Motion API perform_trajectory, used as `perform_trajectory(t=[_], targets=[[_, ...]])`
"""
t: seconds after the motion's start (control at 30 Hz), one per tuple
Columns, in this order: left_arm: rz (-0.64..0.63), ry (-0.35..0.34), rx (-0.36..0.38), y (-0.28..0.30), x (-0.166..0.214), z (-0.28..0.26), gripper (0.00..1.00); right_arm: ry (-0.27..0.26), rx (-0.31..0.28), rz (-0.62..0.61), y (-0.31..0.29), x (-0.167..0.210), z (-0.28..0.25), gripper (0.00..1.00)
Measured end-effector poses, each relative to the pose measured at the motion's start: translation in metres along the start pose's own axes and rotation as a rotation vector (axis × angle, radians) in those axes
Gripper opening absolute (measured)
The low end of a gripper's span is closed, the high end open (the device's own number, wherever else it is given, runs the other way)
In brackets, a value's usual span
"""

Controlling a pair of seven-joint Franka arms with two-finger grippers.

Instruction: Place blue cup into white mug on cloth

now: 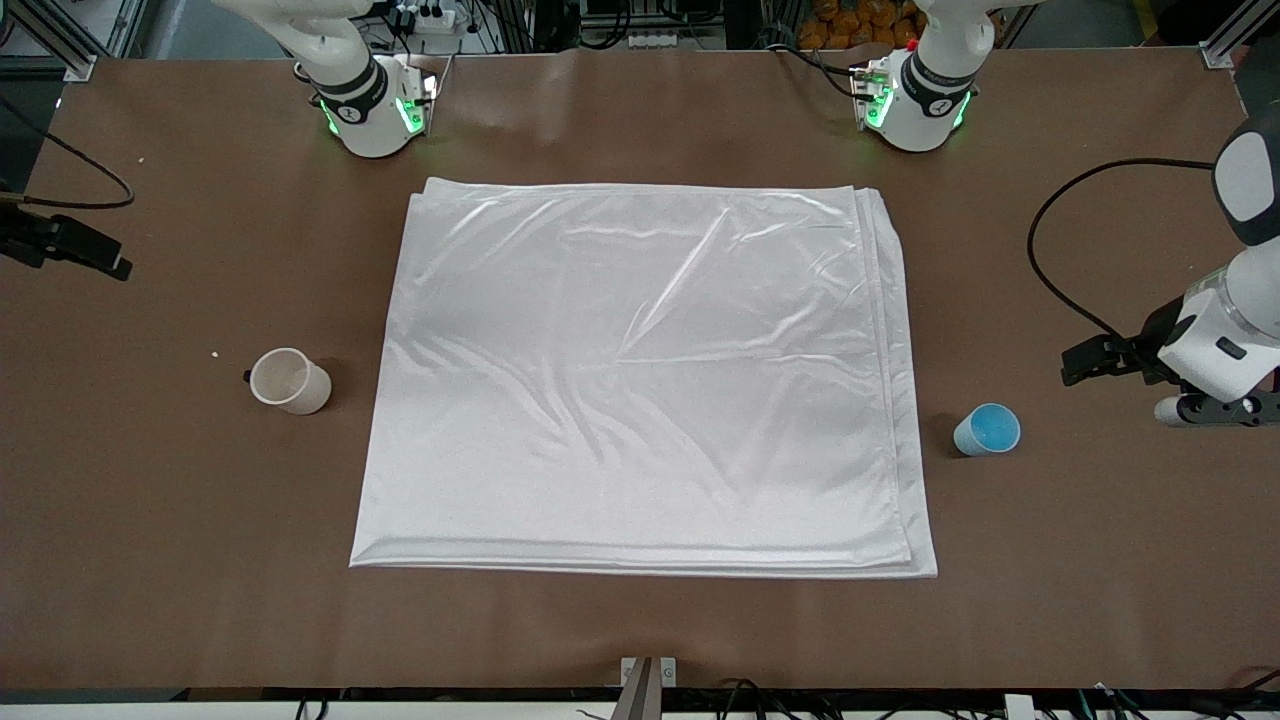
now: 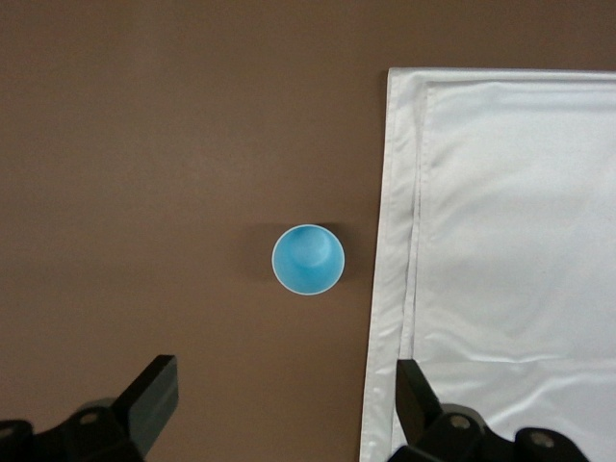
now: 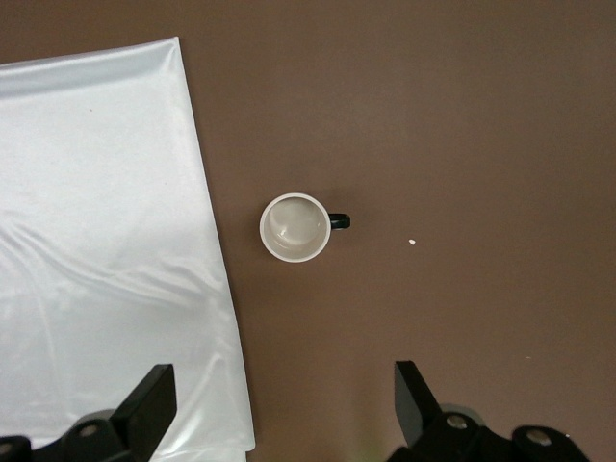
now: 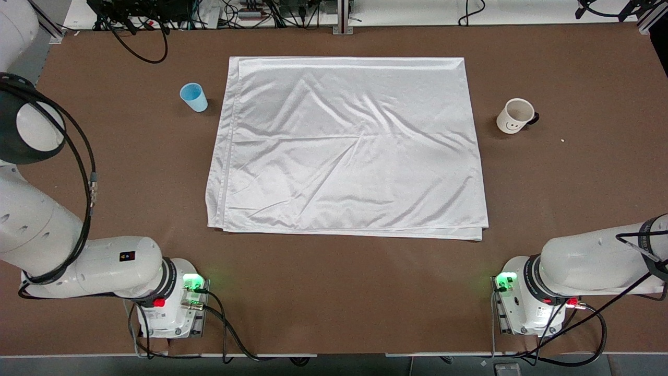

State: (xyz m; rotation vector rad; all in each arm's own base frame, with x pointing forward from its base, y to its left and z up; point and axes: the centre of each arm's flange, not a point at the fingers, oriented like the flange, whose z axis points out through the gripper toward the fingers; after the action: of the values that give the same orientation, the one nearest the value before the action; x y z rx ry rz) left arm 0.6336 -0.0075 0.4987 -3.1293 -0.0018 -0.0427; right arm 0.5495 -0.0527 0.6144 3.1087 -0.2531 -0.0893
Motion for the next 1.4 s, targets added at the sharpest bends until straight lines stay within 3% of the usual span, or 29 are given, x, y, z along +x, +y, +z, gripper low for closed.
perform_trajectory(t=[0.27,0.63,1.23,1.4], targets=[[-0.005,0.019,-0.003,-0.004,-0.001,0.044,1.00,0.009,0.001,-0.035,-0.001,0.002,0.020,1.00],[-0.028,0.023,-0.015,-0.019,0.003,0.116,1.00,0.006,0.001,-0.207,-0.001,-0.001,0.065,1.00],[-0.035,0.002,-0.034,-0.025,0.014,0.224,1.00,0.073,-0.018,-0.690,0.034,0.001,0.169,1.00],[-0.048,-0.013,-0.034,-0.036,0.013,0.234,1.00,0.065,-0.019,-0.827,0.036,-0.001,0.195,1.00]])
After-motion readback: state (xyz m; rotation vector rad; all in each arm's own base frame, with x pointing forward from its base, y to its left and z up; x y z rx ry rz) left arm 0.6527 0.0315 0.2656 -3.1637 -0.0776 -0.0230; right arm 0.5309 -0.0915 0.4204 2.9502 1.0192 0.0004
